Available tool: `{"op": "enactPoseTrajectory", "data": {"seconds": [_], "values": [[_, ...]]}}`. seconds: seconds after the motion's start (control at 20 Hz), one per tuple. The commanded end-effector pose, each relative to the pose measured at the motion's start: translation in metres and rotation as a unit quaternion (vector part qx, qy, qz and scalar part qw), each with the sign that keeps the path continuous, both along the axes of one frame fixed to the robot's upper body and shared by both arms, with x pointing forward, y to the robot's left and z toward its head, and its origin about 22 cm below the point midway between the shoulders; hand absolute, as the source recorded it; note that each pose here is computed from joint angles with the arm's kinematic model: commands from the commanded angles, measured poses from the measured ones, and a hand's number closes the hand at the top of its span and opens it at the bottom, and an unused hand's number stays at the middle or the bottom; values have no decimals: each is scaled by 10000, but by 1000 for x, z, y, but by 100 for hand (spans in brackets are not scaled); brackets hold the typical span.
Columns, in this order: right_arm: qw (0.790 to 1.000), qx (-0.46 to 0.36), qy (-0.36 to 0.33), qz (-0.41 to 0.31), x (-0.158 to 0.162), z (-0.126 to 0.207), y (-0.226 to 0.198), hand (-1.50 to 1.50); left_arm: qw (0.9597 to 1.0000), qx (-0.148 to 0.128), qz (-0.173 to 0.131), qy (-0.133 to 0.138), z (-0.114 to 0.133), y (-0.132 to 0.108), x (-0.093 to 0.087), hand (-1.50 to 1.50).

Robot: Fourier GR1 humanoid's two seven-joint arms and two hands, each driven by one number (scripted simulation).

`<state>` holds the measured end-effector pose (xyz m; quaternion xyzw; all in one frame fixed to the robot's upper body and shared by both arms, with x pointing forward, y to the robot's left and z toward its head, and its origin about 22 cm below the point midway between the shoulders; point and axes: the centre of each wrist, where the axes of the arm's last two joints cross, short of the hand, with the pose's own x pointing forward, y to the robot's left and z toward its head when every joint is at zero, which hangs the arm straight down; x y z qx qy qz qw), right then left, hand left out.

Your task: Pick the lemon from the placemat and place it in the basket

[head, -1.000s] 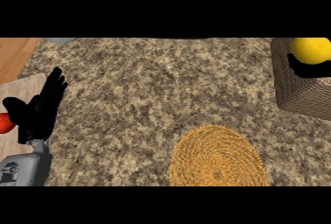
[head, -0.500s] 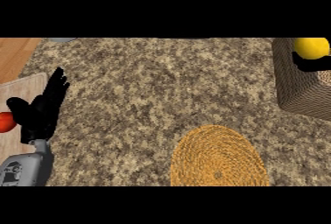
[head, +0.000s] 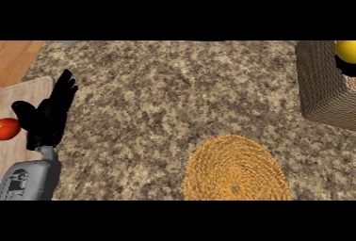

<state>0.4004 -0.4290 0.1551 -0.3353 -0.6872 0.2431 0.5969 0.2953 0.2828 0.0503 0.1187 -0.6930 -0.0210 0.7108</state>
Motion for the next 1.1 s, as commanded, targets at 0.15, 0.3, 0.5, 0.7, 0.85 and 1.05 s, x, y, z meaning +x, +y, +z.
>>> {"op": "enactPoseTrajectory", "data": {"seconds": [0.15, 0.3, 0.5, 0.7, 0.85, 1.05], "values": [[9572, -2616, -1203, 293, 1, -4, 15, 150, 10000, -5, -71, -42, -4, -5, -2, 0], [9483, -2877, -1312, 283, 6, -11, 18, 150, 9999, 21, -63, 88, 4, -10, 8, 0], [9509, -2858, -1192, 35, 7, 1, -3, 150, 9997, -68, -214, -31, -8, -11, -2, 0], [9526, -2830, -1110, 63, 20, 9, 13, 150, 10000, 2, 52, -40, -2, 6, 13, 0], [9448, -3239, -503, -7, 10, -8, 0, 150, 10000, -21, 21, -11, -2, -9, 2, 0], [9429, -3326, 193, 4, 15, -3, 4, 150, 9999, -15, -122, -115, -1, -9, 2, 0]]}}
